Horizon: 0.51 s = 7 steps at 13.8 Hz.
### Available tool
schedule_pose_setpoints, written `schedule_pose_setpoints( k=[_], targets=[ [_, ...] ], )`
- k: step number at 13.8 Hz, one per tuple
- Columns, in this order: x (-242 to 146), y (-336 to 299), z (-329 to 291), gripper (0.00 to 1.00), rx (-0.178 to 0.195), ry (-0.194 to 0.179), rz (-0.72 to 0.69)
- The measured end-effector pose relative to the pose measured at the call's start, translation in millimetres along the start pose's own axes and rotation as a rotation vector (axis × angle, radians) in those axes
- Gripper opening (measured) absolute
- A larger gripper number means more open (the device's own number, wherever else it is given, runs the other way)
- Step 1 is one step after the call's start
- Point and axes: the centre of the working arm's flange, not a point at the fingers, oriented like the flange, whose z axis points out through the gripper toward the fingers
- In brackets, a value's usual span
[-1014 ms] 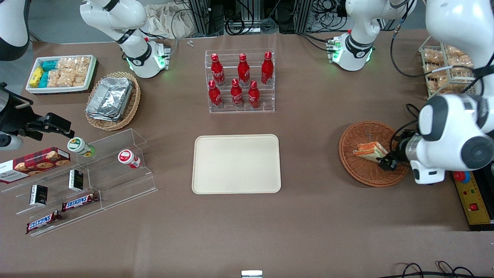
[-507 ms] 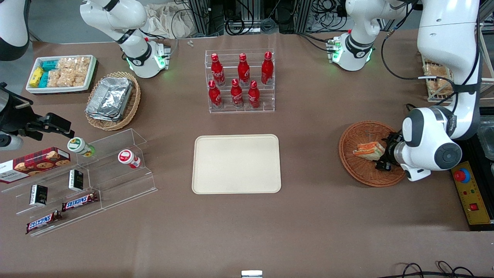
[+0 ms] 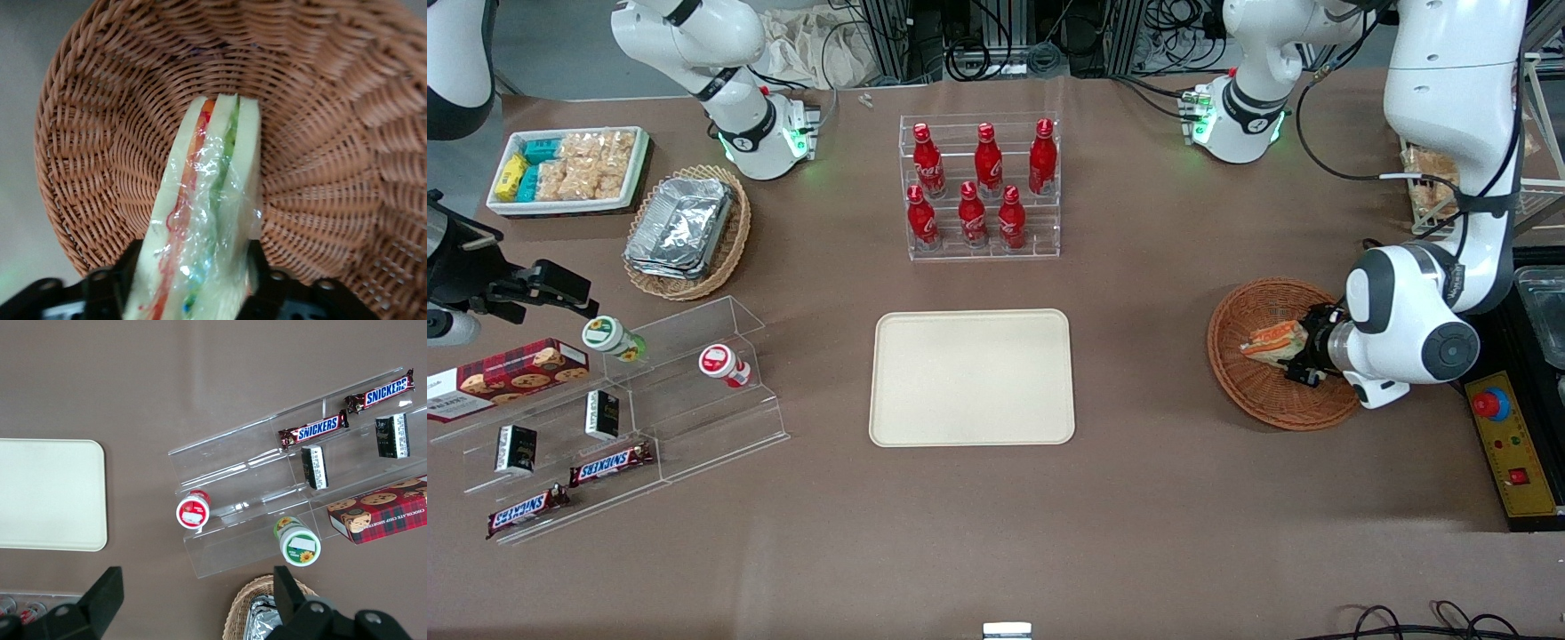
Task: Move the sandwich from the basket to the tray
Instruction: 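Close the left gripper on the sandwich and lift it from the basket, then carry the held sandwich over to the cream tray and lower it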
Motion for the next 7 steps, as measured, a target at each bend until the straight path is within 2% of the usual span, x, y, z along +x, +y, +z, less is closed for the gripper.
schedule_pose_setpoints(
  k=[2,3,7],
  targets=[
    [-4,-1,-31,0.43,-0.046,0.015,0.042],
    [-9,-6,-51,0.37,-0.054,0.014,0.095],
    [-36,-32,-143,0.19,-0.014,-0.026,0.300]
  ],
)
